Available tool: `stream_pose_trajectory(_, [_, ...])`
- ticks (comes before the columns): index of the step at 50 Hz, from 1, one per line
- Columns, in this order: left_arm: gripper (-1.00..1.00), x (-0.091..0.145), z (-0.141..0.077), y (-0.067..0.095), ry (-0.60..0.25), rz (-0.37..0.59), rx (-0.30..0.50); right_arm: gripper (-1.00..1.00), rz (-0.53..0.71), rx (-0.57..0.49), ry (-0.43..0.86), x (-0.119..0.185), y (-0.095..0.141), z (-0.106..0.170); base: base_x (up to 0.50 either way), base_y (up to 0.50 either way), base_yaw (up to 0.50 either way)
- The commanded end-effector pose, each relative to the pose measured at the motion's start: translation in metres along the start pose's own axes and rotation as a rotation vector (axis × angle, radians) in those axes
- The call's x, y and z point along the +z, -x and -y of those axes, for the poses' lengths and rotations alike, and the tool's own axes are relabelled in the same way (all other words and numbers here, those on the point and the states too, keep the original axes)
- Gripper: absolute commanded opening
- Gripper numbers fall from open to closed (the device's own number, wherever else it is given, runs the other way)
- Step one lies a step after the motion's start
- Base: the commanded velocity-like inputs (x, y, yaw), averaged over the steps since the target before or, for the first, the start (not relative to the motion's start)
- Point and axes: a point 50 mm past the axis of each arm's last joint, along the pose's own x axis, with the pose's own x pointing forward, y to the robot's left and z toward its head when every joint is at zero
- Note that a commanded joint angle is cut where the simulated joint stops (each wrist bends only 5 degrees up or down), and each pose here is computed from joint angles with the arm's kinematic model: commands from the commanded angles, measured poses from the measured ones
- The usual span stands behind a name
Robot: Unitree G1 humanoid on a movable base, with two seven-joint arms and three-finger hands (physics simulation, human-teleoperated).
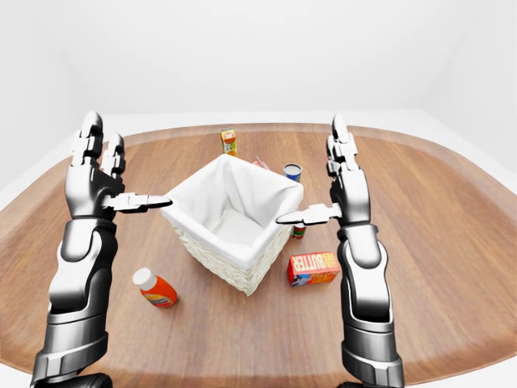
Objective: Pick up the butter and put it in the basket.
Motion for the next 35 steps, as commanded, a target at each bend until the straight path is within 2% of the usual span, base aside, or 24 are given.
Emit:
stream_pose_trajectory(1, [1.0, -0.006, -0.003, 0.0, 0.002, -0.025, 0.006, 1.0, -0.005, 0.044, 0.054, 0.003, 0.015, 0.007, 0.0, 0.0, 0.0])
stream_pose_trajectory(10, [1.0, -0.01, -0.005, 0.0, 0.006, -0.045, 0.009, 1.0, -0.049, 0.149, 0.187, 0.002, 0.026, 0.013, 0.0, 0.0, 0.0])
stream_pose_trajectory(15, [1.0, -0.013, -0.005, 0.0, 0.006, -0.056, 0.012, 1.0, -0.093, 0.206, 0.307, 0.001, 0.033, 0.018, 0.0, 0.0, 0.0])
stream_pose_trajectory(29, [1.0, -0.017, -0.012, -0.002, 0.014, -0.079, 0.02, 1.0, -0.303, 0.418, 0.568, -0.015, 0.053, 0.019, 0.0, 0.0, 0.0])
stream_pose_trajectory(35, [1.0, -0.017, -0.016, -0.001, 0.019, -0.078, 0.016, 1.0, -0.375, 0.441, 0.641, -0.022, 0.057, 0.02, 0.0, 0.0, 0.0])
